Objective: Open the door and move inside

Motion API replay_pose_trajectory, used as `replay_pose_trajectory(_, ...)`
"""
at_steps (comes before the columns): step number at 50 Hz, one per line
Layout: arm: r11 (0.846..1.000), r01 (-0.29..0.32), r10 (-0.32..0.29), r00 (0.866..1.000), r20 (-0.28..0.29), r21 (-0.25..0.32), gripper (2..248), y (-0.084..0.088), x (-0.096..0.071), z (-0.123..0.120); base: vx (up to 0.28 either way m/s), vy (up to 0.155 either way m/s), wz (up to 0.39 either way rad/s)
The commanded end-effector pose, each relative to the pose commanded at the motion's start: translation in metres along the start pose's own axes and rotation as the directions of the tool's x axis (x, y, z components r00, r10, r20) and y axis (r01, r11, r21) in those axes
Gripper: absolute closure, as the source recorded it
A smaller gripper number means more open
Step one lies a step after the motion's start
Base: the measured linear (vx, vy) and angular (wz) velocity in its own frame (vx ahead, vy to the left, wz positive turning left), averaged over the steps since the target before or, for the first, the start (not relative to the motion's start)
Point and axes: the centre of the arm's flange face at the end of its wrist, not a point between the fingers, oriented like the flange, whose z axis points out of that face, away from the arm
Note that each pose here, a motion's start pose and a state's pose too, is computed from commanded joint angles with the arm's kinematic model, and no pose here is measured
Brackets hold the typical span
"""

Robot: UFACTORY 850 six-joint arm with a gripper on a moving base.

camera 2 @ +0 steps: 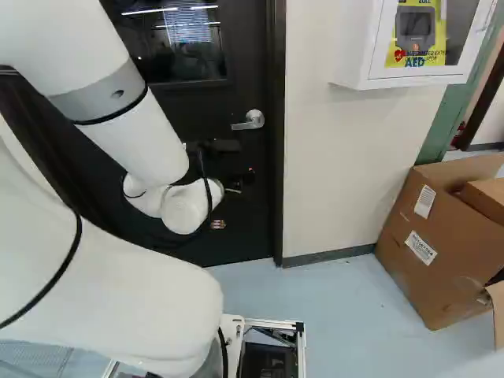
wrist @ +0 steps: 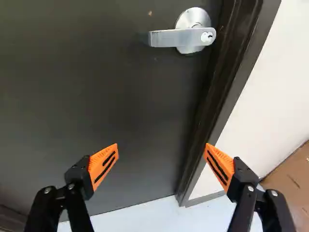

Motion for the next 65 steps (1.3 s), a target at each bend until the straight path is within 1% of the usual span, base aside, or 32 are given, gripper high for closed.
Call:
replay_pose_trajectory(22, 1.0, 0.0, 0.0, 0.998, -0.056, 0.0, 3, 0.0, 0.025, 0.009, 0.0, 0.0, 0.0)
replay_pose_trajectory(45, 1.0, 0.001, -0.001, 0.994, -0.113, 0.001, 3, 0.0, 0.053, 0.019, 0.0, 0.0, 0.0)
replay_pose_trajectory(55, 1.0, 0.011, -0.009, 0.99, -0.137, 0.009, 3, -0.001, 0.064, 0.021, 0.0, 0.0, 0.0)
replay_pose_trajectory(65, 0.999, 0.033, -0.028, 0.986, -0.164, 0.025, 3, -0.001, 0.076, 0.023, 0.0, 0.0, 0.0)
